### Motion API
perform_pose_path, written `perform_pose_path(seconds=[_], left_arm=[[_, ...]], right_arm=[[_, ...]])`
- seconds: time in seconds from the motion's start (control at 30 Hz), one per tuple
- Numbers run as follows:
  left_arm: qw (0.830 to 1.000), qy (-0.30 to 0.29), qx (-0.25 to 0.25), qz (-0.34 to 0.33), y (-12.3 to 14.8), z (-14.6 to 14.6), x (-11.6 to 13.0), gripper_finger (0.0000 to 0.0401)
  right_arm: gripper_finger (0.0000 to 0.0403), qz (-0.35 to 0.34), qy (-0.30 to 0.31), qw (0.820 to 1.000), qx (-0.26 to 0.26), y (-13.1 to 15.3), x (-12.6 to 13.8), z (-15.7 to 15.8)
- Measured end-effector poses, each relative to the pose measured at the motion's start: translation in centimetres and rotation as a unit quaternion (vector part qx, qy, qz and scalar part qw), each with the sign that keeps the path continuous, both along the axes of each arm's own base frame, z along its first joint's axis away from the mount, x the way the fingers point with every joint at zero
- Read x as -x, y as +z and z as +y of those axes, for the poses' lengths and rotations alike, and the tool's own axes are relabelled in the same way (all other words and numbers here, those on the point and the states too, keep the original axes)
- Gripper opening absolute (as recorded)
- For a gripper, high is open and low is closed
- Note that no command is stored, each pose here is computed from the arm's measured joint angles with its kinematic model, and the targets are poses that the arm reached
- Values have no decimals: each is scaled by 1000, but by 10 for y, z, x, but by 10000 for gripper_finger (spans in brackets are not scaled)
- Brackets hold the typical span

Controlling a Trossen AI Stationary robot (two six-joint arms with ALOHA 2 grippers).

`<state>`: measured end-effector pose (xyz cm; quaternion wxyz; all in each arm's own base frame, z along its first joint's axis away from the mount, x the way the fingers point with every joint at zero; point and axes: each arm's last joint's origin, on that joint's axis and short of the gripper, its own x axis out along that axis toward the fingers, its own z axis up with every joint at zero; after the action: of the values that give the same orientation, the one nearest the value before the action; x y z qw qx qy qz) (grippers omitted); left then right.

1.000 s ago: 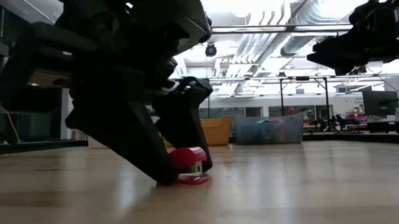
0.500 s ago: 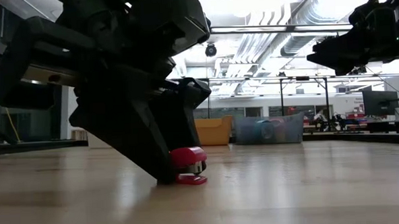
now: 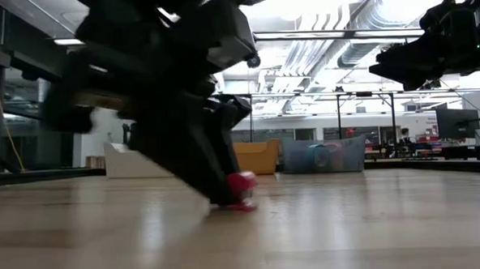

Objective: Pick and place Stapler, Stapler remover, tape
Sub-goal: Put the red stapler into the white bin

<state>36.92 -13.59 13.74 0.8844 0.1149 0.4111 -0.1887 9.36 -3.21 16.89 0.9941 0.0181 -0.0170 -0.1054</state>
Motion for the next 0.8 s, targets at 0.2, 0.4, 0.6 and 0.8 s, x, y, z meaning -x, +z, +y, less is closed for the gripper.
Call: perform_pose_path(seconds=[0.2, 0.4, 0.6, 0.8], left_arm=[[995, 58, -83, 0, 30, 23, 11, 82], [961, 178, -208, 34, 66, 64, 37, 77], [911, 292, -285, 64, 91, 108, 60, 79], [870, 365, -320, 91, 96, 151, 68, 88]], right_arm=[[227, 0, 0, 1000, 0, 0, 0, 0], [227, 0, 0, 1000, 0, 0, 0, 0], [227, 1, 0, 1000, 0, 0, 0, 0], [227, 0, 0, 1000, 0, 0, 0, 0]])
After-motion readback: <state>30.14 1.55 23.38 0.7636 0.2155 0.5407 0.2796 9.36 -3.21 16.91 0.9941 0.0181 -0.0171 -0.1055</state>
